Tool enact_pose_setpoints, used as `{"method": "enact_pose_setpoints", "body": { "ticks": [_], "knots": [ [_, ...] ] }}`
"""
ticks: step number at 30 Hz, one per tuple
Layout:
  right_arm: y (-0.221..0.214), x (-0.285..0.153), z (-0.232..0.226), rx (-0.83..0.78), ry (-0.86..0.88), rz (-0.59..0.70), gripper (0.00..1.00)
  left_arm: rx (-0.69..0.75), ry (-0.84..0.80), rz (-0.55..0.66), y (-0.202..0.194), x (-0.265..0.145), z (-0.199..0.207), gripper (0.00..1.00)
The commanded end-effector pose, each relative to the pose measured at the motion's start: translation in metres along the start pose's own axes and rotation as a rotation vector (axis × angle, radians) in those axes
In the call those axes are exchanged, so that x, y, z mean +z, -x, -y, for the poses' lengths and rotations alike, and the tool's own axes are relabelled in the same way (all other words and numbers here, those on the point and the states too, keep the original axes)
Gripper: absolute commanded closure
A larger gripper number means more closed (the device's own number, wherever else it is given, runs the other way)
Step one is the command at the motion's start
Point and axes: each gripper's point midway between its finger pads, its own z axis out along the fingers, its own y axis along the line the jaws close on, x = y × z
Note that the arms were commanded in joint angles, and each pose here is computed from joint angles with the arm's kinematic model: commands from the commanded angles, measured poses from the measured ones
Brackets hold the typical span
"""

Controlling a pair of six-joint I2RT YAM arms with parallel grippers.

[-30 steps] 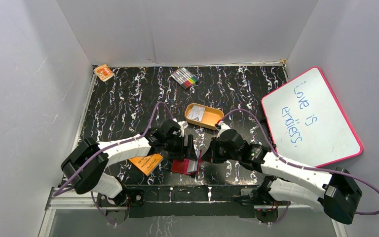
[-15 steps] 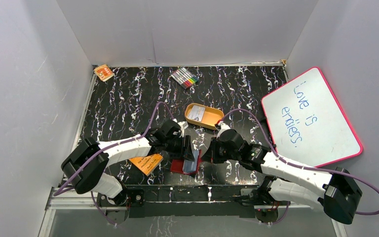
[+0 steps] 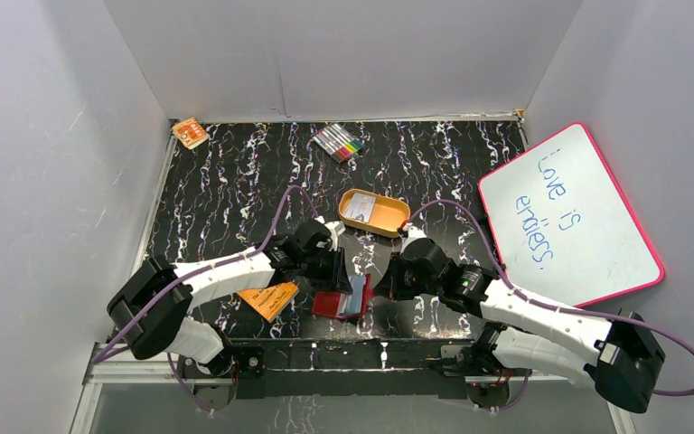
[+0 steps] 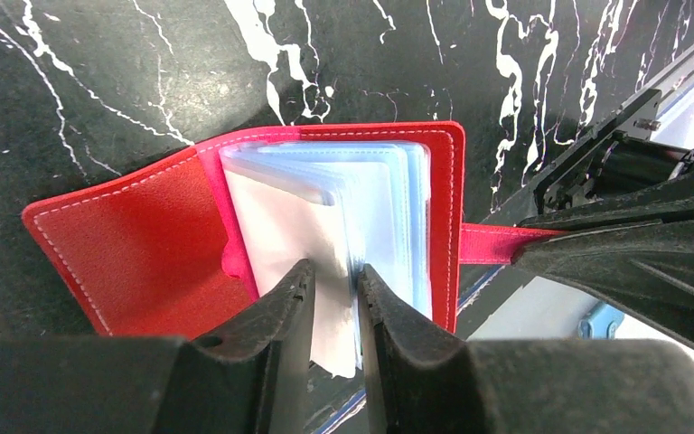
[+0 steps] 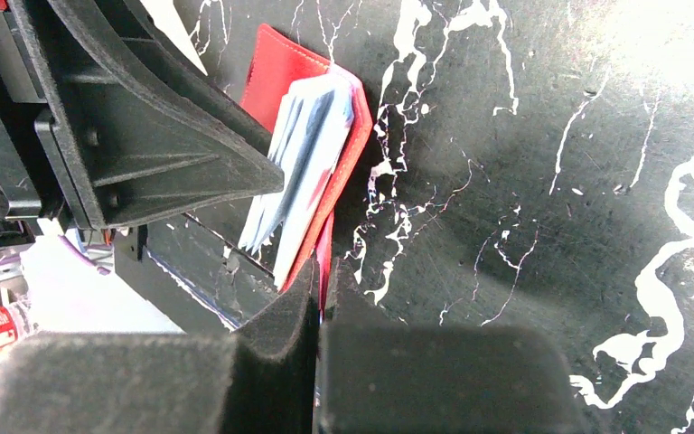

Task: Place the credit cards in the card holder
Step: Open the card holder at the center of the board.

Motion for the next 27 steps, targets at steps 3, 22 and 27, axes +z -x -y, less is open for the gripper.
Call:
{"method": "enact_pose_setpoints", "body": {
  "ticks": [3,22,27],
  "knots": [
    [0.022,-0.011,-0.018,-0.005,0.049,0.077,1.00,0.010,0.180,0.021,-0.002,-0.011,-0.035,0.79],
    [0.022,-0.010,-0.020,-0.022,0.048,0.064,1.00,-0.013,0.450,0.221,0.036,-0.075,-0.055,0.49],
    [0.024,-0.010,-0.018,-0.042,0.030,0.070,1.00,0.056,0.212,0.267,0.051,-0.079,-0.006,0.37]
  ]
}}
